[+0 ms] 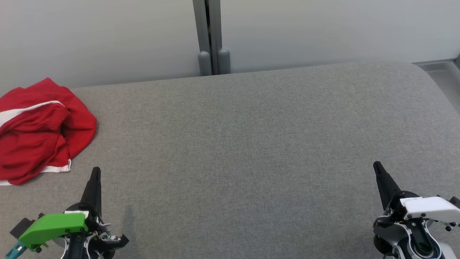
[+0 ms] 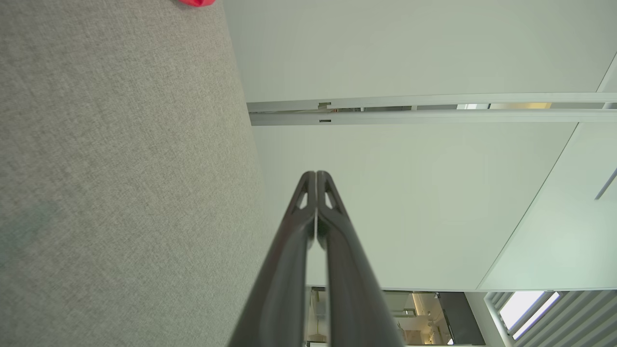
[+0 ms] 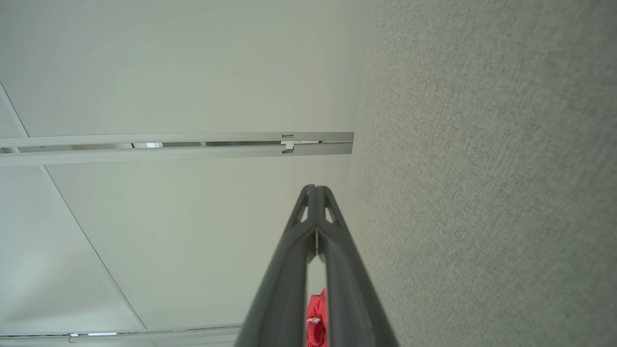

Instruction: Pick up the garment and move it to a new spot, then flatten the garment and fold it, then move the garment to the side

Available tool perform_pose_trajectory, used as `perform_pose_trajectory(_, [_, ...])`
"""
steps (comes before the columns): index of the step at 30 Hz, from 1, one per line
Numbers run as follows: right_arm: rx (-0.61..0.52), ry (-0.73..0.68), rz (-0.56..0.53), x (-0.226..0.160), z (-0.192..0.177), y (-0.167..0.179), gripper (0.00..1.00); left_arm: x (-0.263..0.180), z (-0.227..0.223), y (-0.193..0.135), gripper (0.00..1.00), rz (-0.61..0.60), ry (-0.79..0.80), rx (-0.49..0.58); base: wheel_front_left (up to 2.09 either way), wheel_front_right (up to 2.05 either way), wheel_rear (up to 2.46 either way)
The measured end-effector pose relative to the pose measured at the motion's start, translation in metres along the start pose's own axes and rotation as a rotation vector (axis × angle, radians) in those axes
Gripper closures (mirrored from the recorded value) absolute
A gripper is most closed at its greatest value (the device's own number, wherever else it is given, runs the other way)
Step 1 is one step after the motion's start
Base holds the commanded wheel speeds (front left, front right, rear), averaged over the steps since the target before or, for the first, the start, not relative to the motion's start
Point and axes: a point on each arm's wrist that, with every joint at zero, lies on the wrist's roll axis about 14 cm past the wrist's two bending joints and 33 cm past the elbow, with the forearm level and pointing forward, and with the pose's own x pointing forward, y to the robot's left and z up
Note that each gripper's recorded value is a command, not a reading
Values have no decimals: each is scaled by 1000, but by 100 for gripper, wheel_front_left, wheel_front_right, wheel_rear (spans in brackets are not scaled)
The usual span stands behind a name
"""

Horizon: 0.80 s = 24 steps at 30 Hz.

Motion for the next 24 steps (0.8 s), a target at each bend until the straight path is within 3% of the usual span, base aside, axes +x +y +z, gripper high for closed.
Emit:
perform_pose_trajectory(16, [0,0,0,0,0,0,100,0,0,0,100,0,0,0,0,0,0])
perform_pose_trajectory(17, [1,0,-2,0,0,-1,0,0,0,1,0,2,0,0,0,0,0])
perform_pose_trajectory(24, [21,-2,-107,-16,-4,-36,0,-17,-4,37,0,110,2,-15,0,0,0])
